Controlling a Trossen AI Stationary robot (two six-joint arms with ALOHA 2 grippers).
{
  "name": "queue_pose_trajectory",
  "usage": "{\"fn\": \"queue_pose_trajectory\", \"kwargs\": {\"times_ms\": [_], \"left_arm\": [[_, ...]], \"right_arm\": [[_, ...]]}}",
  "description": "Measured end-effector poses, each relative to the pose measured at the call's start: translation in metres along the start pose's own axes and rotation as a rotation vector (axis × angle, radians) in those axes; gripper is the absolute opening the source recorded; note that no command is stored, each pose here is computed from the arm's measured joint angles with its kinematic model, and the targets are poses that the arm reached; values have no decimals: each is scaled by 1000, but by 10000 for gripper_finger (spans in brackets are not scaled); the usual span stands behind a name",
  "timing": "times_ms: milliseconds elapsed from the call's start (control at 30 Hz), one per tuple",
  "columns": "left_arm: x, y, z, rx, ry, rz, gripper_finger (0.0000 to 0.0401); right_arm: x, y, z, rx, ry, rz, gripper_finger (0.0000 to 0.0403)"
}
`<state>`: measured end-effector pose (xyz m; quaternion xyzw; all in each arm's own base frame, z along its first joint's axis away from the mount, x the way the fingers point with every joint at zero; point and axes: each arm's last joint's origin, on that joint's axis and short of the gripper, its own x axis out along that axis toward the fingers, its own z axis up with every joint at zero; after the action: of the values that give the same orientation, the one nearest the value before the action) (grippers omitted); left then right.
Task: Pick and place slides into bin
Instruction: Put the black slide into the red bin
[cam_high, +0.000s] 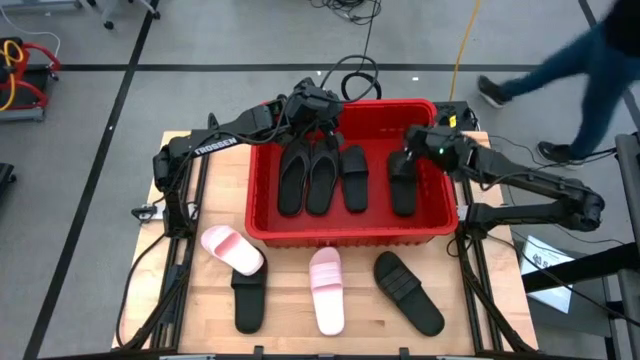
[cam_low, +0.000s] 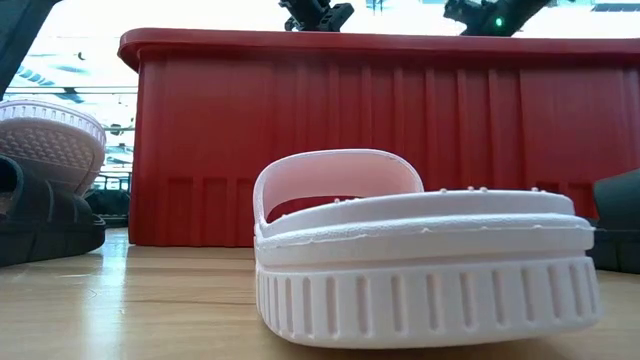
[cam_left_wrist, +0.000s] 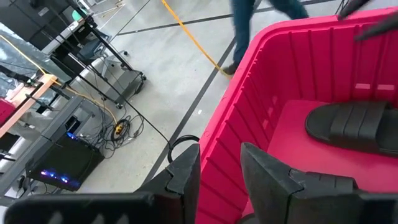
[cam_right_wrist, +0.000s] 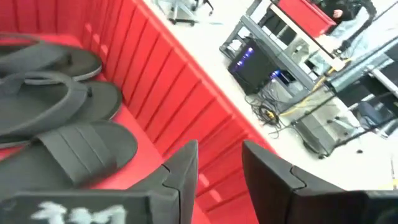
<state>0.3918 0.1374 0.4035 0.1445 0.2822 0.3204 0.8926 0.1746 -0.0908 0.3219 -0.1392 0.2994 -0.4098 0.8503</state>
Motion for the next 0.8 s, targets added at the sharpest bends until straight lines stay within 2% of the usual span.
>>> {"fn": "queue_pose_trajectory", "kwargs": {"times_ms": [233, 433, 567, 667, 800], "left_arm": [[0, 0, 0, 8, -1, 1, 122], [0, 0, 0, 7, 0, 1, 122], [0, 0, 0, 10, 4, 0, 122], [0, 0, 0, 10, 4, -1, 122], [0, 0, 0, 10, 5, 0, 122]], "right_arm": [[-1, -26, 38, -52, 21, 34, 114], [26, -28, 55, -119, 143, 182, 114], [44, -23, 51, -165, 298, 297, 114], [56, -14, 37, -263, 444, 386, 114], [73, -2, 25, -326, 582, 448, 114]]}}
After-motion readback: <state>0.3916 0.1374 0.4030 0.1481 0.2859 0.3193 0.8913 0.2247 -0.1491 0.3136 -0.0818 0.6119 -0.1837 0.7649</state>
